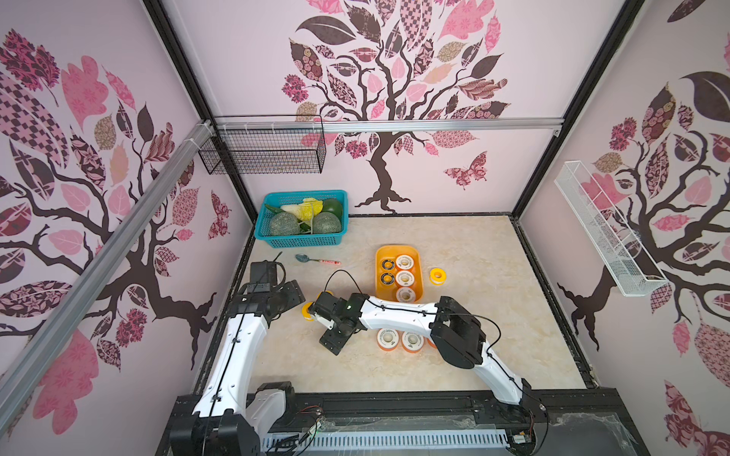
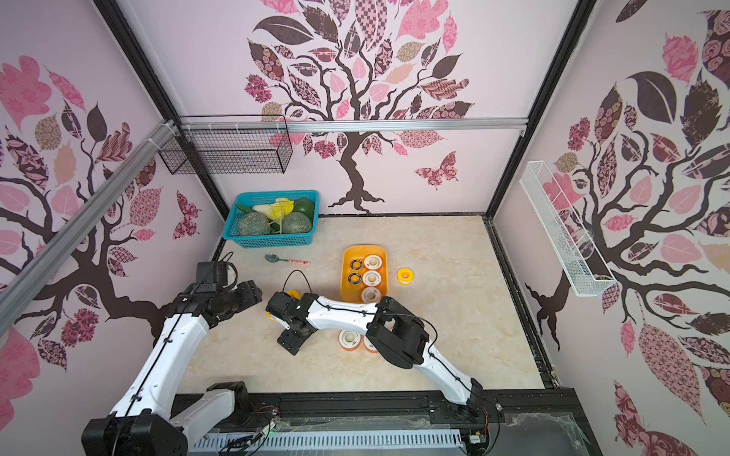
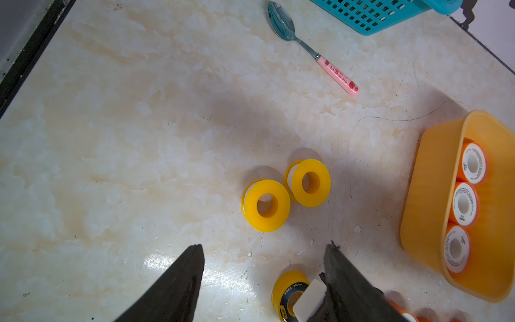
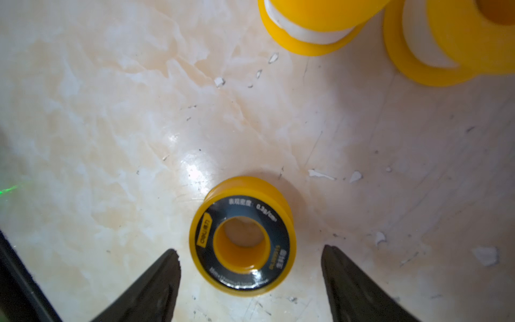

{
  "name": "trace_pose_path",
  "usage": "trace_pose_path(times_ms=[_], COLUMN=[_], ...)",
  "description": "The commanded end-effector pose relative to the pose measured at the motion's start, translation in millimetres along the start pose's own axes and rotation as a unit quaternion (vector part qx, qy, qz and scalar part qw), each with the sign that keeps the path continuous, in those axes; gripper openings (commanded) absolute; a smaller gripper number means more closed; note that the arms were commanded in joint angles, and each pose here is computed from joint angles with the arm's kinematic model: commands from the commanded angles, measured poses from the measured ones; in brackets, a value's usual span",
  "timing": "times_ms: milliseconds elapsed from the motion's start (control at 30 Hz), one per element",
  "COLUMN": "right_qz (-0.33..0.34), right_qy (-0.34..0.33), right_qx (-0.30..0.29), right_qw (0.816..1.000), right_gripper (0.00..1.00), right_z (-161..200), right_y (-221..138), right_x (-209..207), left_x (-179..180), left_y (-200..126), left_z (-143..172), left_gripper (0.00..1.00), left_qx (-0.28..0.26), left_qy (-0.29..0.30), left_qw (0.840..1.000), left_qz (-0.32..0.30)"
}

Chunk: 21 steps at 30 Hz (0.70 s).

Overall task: Put the sealing tape into the storage box
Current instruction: Pick up the sealing tape at the center of the board.

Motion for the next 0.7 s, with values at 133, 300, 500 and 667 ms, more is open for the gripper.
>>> trace_pose_path(times_ms=[133, 300, 500, 667], right_qz=[0.008, 0.019, 0.023, 0.015], right_qy=[0.009, 0.012, 0.029, 0.059], right_qx=[0.01, 0.01, -0.018, -0.039], right_qw=[1.0, 1.0, 0.999, 0.997], right_gripper=[0.78, 0.71, 0.66, 0.62], right_z=[-5.0, -5.3, -10.6, -9.7], right_y=[11.8, 10.3, -7.8, -25.0], right_x=[1.2, -1.4, -8.3, -24.9], left_x=[-1.9, -2.5, -3.2, -4.2], left_y=[-0.3, 0.2, 0.7, 1.5], left_z=[-1.8, -1.1, -0.9, -0.7], left_gripper=[0.73, 0.73, 0.73, 0.73], left_qx=[-0.006, -0.004, -0.003, -0.001], left_qy=[-0.001, -0.001, 0.0, 0.002], left_qw=[1.0, 1.0, 1.0, 1.0], left_qz=[0.012, 0.015, 0.017, 0.02])
Point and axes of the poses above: each gripper's point midway between its finger pads, its own y axis out along the fingers, its own x axis along the line the jaws close on, z = x × y, the point moved 5 cm from there along -y, back along the fingers, and after that the axes turned 9 degrees about -y, right-handed, at the moved point
